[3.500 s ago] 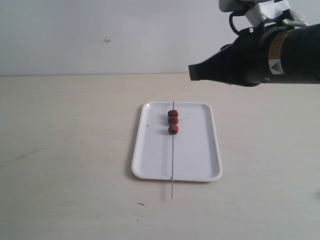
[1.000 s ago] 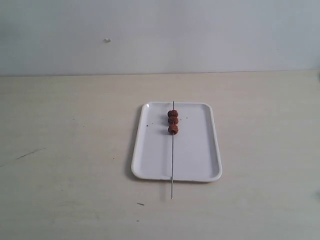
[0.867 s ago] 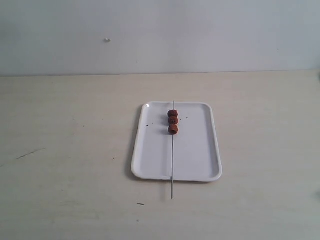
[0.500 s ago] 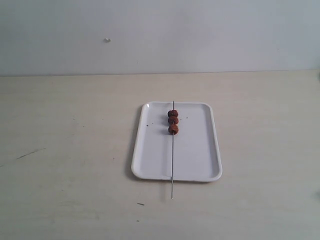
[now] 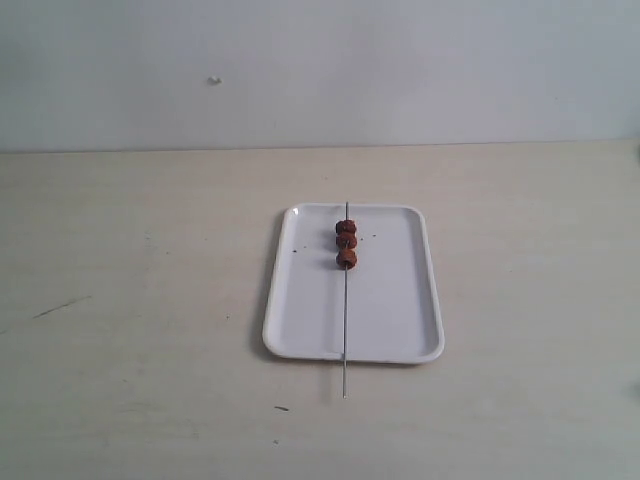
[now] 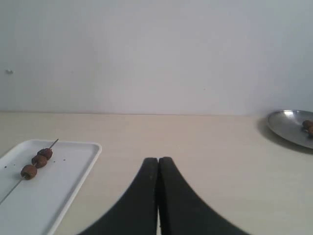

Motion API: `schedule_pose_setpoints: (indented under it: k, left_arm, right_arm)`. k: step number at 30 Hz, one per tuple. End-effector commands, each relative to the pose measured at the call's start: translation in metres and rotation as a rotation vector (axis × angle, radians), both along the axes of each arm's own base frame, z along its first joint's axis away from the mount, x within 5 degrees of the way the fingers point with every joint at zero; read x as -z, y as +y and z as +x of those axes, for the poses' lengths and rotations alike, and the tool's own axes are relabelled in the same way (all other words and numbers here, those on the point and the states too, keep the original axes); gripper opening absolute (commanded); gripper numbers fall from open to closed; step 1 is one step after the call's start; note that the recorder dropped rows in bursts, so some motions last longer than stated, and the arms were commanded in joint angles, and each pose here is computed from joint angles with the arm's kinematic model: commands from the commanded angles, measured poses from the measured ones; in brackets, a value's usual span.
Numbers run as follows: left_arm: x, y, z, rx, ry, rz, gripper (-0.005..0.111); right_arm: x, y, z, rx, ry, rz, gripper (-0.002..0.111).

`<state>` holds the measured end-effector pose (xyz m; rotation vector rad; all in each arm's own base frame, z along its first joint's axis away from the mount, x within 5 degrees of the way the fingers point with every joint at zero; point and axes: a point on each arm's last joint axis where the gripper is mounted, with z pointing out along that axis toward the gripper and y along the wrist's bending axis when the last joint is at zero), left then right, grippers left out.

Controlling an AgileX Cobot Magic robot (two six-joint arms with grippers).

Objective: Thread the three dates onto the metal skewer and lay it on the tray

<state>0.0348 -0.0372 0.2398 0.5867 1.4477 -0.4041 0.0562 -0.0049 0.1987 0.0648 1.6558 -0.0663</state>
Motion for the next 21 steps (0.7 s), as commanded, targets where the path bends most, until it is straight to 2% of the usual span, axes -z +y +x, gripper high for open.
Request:
schedule_pose_setpoints:
  k: [1, 2, 3, 5, 6, 8, 12, 18, 21]
  left_arm:
    - [0.011, 0.000, -0.001, 0.010, 0.037, 0.116, 0.000]
    - [0.013, 0.002, 0.001, -0.023, 0.086, 0.086, 0.000]
    - [0.011, 0.006, 0.003, -0.080, 0.151, -0.046, 0.000]
    - [0.007, 0.014, 0.008, -0.215, 0.189, -0.208, 0.000]
    - [0.007, 0.016, 0.010, -0.264, 0.198, -0.237, 0.000]
    - [0.009, 0.019, 0.011, -0.331, 0.203, -0.224, 0.000]
    - [0.017, 0.026, 0.013, -0.459, 0.198, -0.102, 0.000]
    - [0.038, 0.036, 0.018, -0.595, 0.261, -0.120, 0.000]
    - [0.052, 0.038, 0.019, -0.626, 0.282, -0.077, 0.000]
  right_arm:
    - [0.001, 0.000, 0.000, 0.007, 0.000, 0.003, 0.000]
    - [0.001, 0.000, 0.000, 0.007, 0.000, 0.003, 0.000]
    - [0.001, 0.000, 0.000, 0.007, 0.000, 0.003, 0.000]
    - [0.001, 0.000, 0.000, 0.007, 0.000, 0.003, 0.000]
    - [0.001, 0.000, 0.000, 0.007, 0.000, 0.003, 0.000]
    - [0.001, 0.000, 0.000, 0.007, 0.000, 0.003, 0.000]
    - [0.001, 0.000, 0.000, 0.007, 0.000, 0.003, 0.000]
    - [0.001, 0.000, 0.000, 0.007, 0.000, 0.003, 0.000]
    - [0.001, 0.000, 0.000, 0.007, 0.000, 0.003, 0.000]
